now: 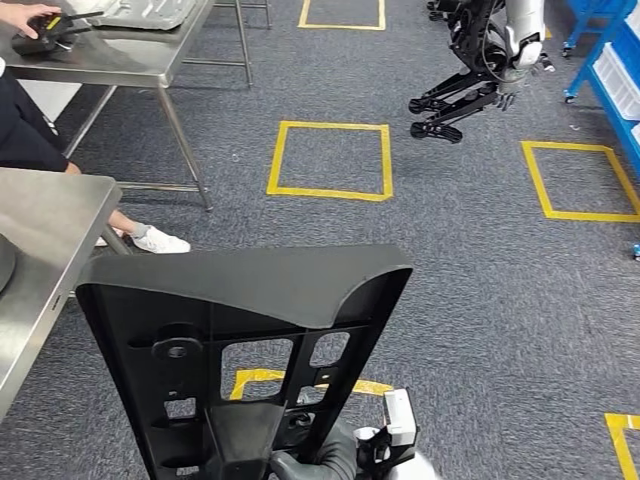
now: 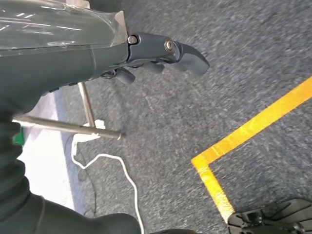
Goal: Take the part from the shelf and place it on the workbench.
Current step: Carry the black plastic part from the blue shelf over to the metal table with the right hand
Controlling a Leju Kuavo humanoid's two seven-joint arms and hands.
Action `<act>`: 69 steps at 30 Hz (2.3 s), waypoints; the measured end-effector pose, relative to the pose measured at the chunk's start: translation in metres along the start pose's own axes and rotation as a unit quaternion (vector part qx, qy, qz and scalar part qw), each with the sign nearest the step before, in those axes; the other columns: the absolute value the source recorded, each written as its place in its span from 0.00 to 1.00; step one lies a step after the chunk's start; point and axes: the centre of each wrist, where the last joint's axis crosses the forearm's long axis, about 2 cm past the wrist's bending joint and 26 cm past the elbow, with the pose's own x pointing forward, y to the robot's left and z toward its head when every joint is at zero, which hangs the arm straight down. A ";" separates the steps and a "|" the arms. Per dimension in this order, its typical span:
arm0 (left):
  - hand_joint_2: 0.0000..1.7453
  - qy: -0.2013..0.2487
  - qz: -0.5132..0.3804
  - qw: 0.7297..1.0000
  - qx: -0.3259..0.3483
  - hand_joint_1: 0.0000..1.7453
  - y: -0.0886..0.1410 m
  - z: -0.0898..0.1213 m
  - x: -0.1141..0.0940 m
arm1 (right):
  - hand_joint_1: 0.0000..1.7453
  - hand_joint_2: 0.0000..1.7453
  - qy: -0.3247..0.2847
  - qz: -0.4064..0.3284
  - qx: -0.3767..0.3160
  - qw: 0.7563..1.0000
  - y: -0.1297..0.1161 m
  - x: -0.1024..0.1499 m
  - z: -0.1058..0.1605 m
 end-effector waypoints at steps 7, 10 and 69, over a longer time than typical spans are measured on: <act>1.00 0.001 0.000 1.000 0.009 0.00 0.007 -0.002 -0.002 | 1.00 1.00 0.000 0.000 0.003 1.000 0.001 0.000 0.000; 1.00 0.003 -0.001 1.000 0.009 0.00 0.007 -0.003 -0.003 | 1.00 1.00 0.000 0.000 0.003 1.000 0.001 0.000 0.000; 1.00 0.005 -0.001 1.000 0.005 0.00 0.003 -0.001 -0.001 | 1.00 1.00 -0.007 0.004 0.015 1.000 0.002 0.001 0.002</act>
